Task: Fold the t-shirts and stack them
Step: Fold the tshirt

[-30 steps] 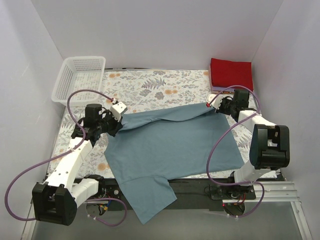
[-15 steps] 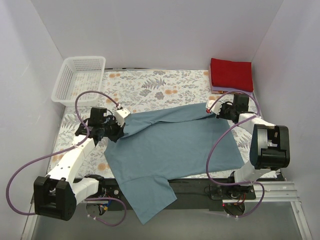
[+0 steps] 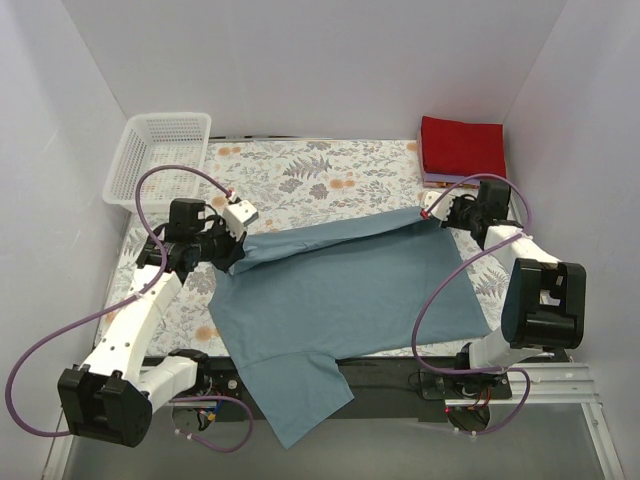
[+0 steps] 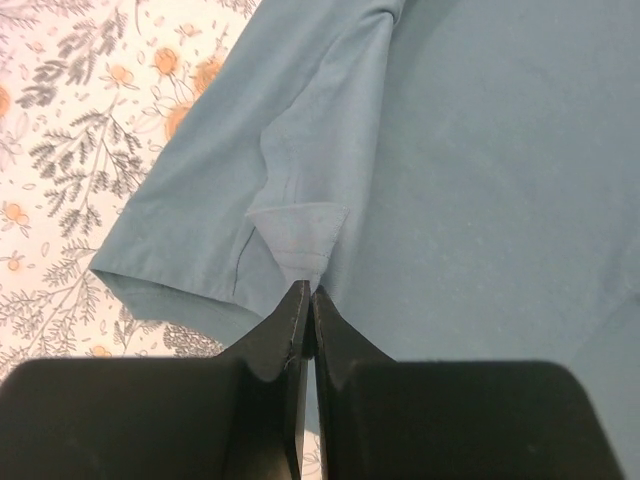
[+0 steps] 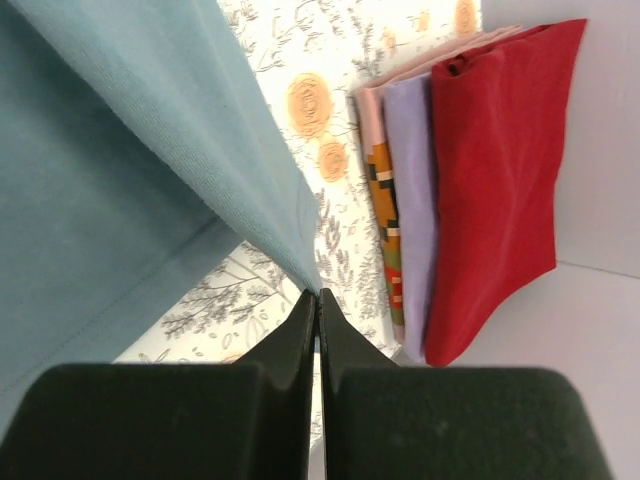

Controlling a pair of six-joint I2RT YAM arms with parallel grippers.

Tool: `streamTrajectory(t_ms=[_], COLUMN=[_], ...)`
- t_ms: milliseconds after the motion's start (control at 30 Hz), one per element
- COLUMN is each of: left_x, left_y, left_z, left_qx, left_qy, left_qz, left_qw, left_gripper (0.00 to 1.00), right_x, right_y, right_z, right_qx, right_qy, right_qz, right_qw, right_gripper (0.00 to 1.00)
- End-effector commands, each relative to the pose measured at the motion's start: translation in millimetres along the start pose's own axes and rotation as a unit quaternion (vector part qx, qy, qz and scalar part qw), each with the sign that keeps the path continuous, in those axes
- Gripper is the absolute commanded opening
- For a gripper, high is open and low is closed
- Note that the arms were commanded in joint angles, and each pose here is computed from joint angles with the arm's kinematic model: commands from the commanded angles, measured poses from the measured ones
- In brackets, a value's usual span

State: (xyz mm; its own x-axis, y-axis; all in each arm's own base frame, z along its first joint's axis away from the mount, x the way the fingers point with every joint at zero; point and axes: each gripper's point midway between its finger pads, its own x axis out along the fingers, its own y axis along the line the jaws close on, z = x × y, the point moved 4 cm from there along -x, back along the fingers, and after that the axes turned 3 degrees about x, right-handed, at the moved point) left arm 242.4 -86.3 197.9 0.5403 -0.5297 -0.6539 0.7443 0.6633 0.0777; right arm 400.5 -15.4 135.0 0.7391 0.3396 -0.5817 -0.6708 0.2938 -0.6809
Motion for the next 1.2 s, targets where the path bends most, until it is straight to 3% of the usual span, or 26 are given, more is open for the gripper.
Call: streamTrajectory(t_ms=[0,300,633,667,700,733,800,833,867,900,967,1067,1167], left_x=[-2,13,20,16,13,8,-4,-4,-2,6,17,42,60], left_y=[-14,-21,-28,-41,-46,-51,-60,-58,-54,-51,-42,-21,-9], left_z=[-16,-56,-72,-70,-73,-68,-61,-56,-45,-40,-25,-7,0], left_qx=[0.003,0.006,0.006,0.029,0.058,0.098,0.127,0.114,0.083,0.031,-0.032,-0.101,-0.116], left_qy=[0.023,0.071,0.082,0.059,0.056,0.031,-0.001,-0.011,-0.020,-0.014,-0.007,0.002,0.008], left_qz=[-0.032,-0.045,-0.060,-0.098,-0.118,-0.134,-0.142,-0.132,-0.122,-0.124,-0.130,-0.114,-0.105], left_qw=[0.999,0.996,0.995,0.993,0.990,0.986,0.982,0.985,0.989,0.992,0.991,0.988,0.988], left_gripper=[0.00,0.00,0.00,0.01,0.14,0.18,0.30,0.35,0.38,0.39,0.52,0.55,0.54], right_x=[-5,-3,2,2,1,0,-9,-15,-21,-27,-35,-41,-42], right_y=[10,42,42,40,45,47,48,49,40,37,33,18,10], right_z=[-1,-13,-17,-22,-25,-26,-27,-25,-20,-17,-13,-4,7], right_qx=[-0.011,-0.024,-0.024,-0.032,-0.034,-0.037,-0.034,-0.030,-0.026,-0.022,-0.008,0.048,0.121], right_qy=[-0.006,0.008,0.017,0.033,0.043,0.047,0.063,0.066,0.067,0.069,0.076,0.081,0.073], right_qz=[0.009,0.043,0.048,0.050,0.061,0.066,0.078,0.086,0.074,0.083,0.099,0.116,0.145], right_qw=[1.000,0.999,0.998,0.998,0.997,0.996,0.994,0.994,0.995,0.994,0.992,0.989,0.979], right_gripper=[0.01,0.01,0.01,0.01,0.07,0.14,0.49,0.63,0.70,0.73,0.77,0.76,0.72])
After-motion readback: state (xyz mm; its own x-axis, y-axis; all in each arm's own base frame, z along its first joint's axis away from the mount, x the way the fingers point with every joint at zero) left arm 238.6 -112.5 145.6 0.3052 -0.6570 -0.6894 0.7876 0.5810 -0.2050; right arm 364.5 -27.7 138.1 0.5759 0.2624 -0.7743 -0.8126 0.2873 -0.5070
